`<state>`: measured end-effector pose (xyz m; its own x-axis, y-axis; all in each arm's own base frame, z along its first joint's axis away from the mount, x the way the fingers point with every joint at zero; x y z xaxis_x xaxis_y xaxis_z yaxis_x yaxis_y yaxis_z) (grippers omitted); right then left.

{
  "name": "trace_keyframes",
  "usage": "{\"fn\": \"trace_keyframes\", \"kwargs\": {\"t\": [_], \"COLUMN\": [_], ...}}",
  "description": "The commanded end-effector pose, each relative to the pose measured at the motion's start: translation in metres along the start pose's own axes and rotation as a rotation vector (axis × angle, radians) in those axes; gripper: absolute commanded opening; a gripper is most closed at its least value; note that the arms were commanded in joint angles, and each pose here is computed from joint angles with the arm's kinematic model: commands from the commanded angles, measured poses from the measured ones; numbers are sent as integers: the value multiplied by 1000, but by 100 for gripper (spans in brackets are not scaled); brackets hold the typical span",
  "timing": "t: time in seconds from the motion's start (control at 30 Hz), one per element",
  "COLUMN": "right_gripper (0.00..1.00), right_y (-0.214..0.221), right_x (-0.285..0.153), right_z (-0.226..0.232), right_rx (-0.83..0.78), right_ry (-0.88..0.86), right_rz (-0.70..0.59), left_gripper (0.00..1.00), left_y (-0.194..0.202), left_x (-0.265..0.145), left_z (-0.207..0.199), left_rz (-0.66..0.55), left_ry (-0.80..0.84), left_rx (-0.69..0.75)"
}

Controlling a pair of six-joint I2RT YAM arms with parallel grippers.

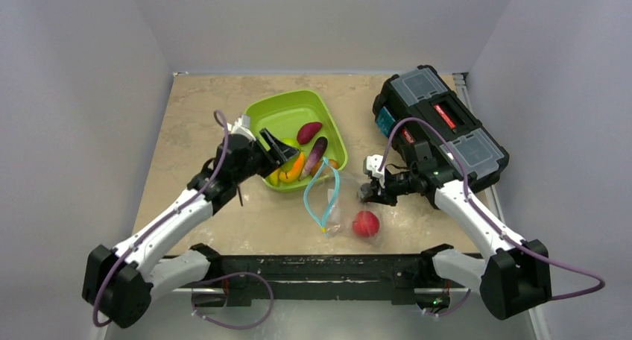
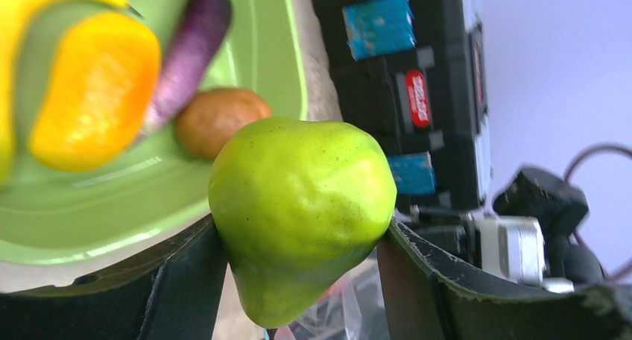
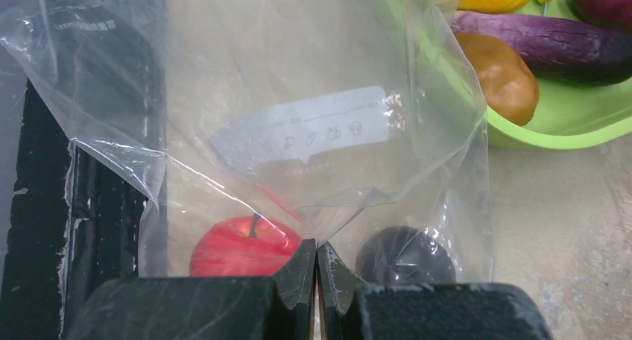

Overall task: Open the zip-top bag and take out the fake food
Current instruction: Place the fake fruit in the bin.

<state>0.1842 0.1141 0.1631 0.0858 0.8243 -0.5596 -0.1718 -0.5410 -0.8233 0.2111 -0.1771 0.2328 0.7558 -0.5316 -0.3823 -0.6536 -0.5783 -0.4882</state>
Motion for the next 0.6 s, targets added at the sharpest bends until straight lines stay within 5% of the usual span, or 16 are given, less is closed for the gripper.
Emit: {"fn": "trace_keyframes", "kwargs": {"t": [0.0, 0.23, 0.33, 0.57], "right_gripper": [0, 0, 1, 6], "right_y": [-3, 0, 1, 2], "right_x": [-5, -8, -8, -10], "right_z": [-4, -4, -4, -5], "right_rx": [-20, -38, -43, -41], "right_ry": [40, 40, 41, 42], "right_rz": [-27, -25, -26, -32], "left_gripper": [0, 0, 7, 60], "left_y": [-27, -58, -63, -72], "left_x": [22, 73, 93, 113], "left_z": [4, 21, 26, 43], "left_rz": [72, 192, 274, 320], "left_ry": [-78, -195, -223, -382], "left_rx": [82, 195, 228, 292]}}
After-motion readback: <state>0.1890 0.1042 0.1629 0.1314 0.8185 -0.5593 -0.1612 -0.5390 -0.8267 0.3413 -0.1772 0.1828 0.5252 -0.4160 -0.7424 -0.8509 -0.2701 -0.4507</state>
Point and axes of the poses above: each gripper's point midway between its finger pads, its own x axis out along the fingers, its own z axis along the line the jaws close on, y = z × x, the point moved 8 cm from there along -x, back along the fingers, and after that the axes turned 4 degrees about x, right-handed, at the moved point
